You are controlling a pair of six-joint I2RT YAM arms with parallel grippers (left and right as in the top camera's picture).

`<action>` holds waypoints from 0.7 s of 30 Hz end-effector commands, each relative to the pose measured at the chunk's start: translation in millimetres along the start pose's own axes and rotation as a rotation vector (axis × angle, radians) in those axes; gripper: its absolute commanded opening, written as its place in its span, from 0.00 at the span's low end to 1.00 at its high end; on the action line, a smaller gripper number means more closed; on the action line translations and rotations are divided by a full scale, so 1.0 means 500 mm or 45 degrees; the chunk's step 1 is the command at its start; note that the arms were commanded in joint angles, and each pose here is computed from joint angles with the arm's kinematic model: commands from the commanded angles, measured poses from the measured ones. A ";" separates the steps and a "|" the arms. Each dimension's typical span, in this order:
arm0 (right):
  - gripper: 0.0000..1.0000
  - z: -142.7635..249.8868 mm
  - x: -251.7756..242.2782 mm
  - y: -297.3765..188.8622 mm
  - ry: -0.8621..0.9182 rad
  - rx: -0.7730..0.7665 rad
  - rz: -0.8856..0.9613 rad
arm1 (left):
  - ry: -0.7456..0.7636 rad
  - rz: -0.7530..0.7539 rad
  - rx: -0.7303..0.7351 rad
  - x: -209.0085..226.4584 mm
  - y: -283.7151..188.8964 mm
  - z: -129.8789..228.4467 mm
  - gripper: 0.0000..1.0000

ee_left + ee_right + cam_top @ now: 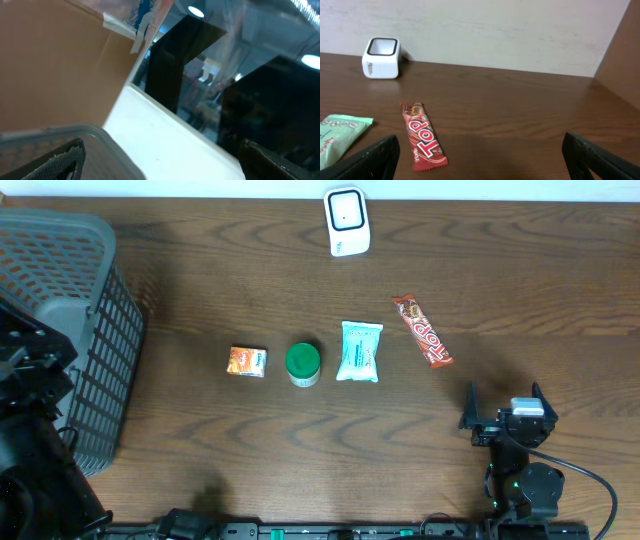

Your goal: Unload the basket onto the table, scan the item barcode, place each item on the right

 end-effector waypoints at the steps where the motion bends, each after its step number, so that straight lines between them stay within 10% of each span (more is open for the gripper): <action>1: 0.99 -0.001 -0.002 0.000 -0.037 -0.006 0.018 | 0.185 -0.018 -0.003 0.004 -0.001 -0.003 0.98; 21: 0.99 -0.002 0.071 -0.013 0.249 0.044 -0.500 | 0.138 -0.011 -0.045 0.032 -0.032 -0.027 0.98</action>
Point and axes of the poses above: each gripper's point midway between its finger pads, its own y axis out along the fingers, its own x axis along the line the jaws close on, z = x × y, the point moved 8 cm from there along -y, back along the fingers, and after that the axes turned 6 degrees about y, right-handed, at the moved point
